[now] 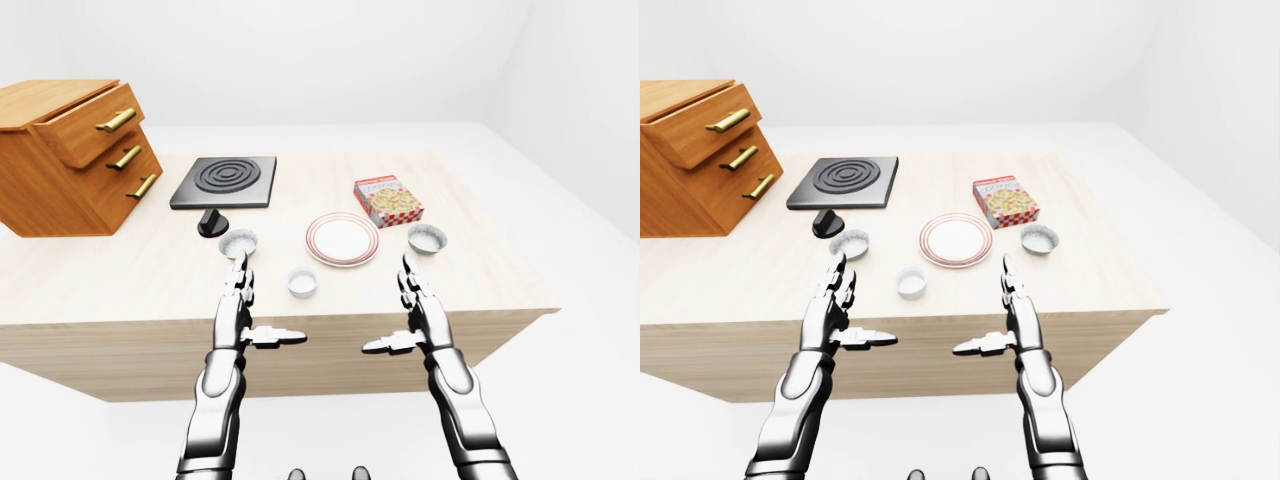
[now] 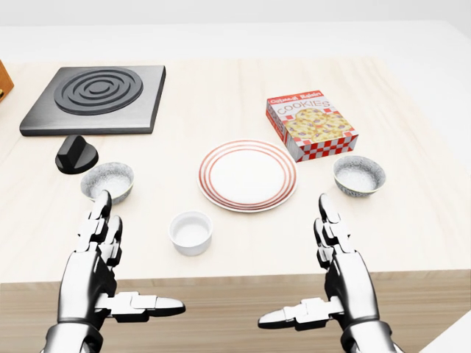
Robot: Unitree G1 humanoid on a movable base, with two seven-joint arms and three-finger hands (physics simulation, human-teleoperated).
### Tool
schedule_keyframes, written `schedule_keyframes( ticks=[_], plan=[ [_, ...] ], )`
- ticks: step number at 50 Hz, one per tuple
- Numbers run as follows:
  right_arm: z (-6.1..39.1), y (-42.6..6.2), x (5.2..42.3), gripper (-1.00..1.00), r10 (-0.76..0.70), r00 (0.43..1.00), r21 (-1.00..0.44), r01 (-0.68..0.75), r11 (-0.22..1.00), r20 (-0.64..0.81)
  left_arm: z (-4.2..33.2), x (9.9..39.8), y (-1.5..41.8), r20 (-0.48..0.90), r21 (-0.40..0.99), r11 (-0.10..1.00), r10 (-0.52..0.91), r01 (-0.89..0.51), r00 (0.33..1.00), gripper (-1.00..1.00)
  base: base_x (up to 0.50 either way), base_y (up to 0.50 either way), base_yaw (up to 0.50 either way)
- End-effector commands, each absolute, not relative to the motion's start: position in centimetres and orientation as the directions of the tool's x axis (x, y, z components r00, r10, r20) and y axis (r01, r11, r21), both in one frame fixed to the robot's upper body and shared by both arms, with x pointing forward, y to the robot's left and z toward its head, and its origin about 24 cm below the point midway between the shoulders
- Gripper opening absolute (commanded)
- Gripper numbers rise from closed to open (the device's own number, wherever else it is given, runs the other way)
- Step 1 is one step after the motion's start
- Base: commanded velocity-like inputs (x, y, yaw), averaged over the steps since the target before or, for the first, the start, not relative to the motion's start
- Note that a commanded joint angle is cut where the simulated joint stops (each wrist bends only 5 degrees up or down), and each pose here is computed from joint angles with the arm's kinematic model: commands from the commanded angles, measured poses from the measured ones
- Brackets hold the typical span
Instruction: Pick the akita bowl next to the plate and place it on the plate.
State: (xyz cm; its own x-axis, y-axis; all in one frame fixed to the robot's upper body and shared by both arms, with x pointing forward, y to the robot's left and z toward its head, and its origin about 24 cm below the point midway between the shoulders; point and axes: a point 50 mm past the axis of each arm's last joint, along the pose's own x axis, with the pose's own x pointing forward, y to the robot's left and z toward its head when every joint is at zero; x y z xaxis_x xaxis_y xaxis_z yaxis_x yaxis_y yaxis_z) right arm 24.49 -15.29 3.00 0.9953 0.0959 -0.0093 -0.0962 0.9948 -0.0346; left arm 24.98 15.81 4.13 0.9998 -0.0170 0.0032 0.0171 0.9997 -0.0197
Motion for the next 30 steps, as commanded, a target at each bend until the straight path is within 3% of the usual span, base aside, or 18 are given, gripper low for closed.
schedule_keyframes(
  ticks=[1, 30],
  plan=[
    [2.58, -14.76, 24.85, 1.0, 0.076, 0.997, -0.087, -0.077, 0.993, -0.021, 4.14, 24.96, 15.91, -0.004, -0.026, 1.0, -0.015, 0.015, 1.0, 1.0, 0.0, 0.0, 0.0],
    [2.22, -14.56, 24.49, 1.0, 0.106, 0.994, -0.148, -0.11, 0.983, -0.04, 3.97, 25.03, 15.95, -0.007, -0.025, 1.0, -0.014, 0.014, 1.0, 1.0, 0.0, 0.0, 0.0]
  ],
)
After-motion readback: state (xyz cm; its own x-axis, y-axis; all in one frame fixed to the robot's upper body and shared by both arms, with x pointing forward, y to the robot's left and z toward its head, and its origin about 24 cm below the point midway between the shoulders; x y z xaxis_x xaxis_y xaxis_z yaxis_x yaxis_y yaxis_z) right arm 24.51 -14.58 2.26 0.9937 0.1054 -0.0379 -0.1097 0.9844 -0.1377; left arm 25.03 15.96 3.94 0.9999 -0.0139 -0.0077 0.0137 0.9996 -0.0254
